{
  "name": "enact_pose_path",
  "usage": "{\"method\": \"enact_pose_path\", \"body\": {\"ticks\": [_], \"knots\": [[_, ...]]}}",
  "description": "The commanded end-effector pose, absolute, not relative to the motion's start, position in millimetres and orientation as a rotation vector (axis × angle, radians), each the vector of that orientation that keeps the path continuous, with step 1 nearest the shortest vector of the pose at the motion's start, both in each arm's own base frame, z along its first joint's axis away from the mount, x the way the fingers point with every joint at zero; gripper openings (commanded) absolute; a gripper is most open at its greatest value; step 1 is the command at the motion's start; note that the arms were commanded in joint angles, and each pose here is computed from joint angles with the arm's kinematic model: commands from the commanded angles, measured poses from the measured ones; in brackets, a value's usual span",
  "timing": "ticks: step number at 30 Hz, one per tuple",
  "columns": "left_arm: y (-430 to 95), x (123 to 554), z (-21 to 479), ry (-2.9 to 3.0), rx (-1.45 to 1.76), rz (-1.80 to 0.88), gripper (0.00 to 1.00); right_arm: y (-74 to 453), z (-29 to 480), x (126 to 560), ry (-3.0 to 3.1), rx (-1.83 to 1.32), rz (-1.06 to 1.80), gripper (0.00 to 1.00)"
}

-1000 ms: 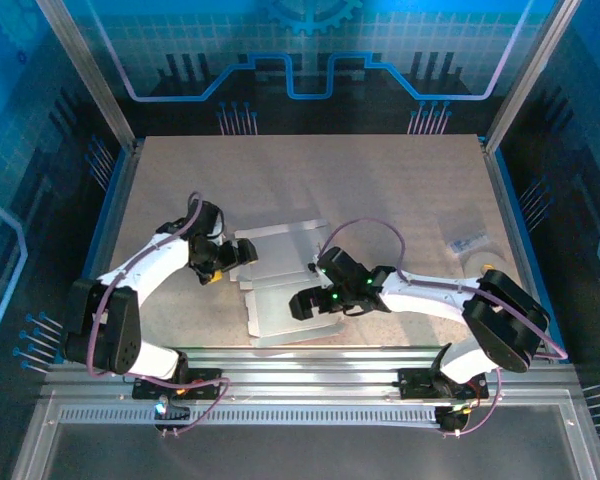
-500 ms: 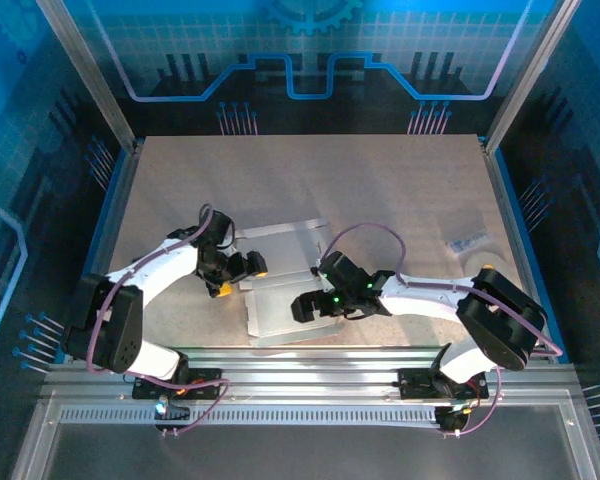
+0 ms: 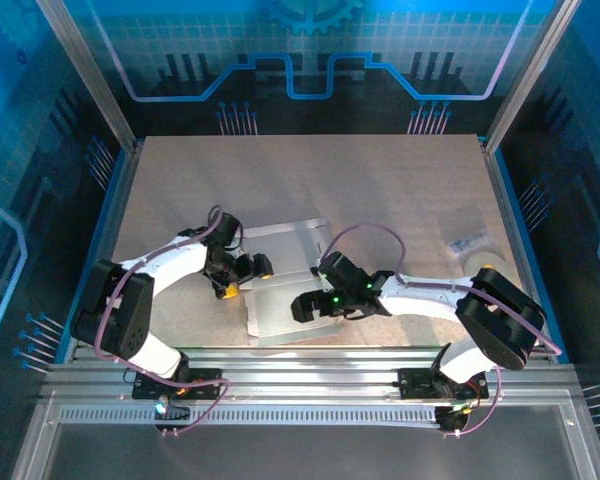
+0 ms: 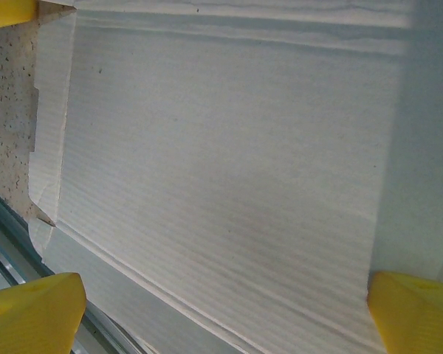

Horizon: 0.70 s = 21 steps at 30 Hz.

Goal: Fold the paper box

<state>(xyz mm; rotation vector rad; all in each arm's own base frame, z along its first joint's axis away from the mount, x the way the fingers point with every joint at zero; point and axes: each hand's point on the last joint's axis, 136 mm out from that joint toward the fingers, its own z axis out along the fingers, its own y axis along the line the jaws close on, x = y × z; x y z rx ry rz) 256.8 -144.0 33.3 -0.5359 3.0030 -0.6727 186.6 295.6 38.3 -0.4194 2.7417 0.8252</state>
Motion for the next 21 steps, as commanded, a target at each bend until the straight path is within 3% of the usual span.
{"method": "enact_pose_path", "body": {"ticks": [1, 21], "knots": [[-152, 266, 38, 2.983, -0.518, -0.696, 0.99, 289, 24, 180, 2.789, -0.407, 0.778, 1.0], [-185, 295, 68, 2.87, -0.352, -0.794, 0.97, 291, 19, 179, 2.802, -0.416, 0.765, 1.0]]}}
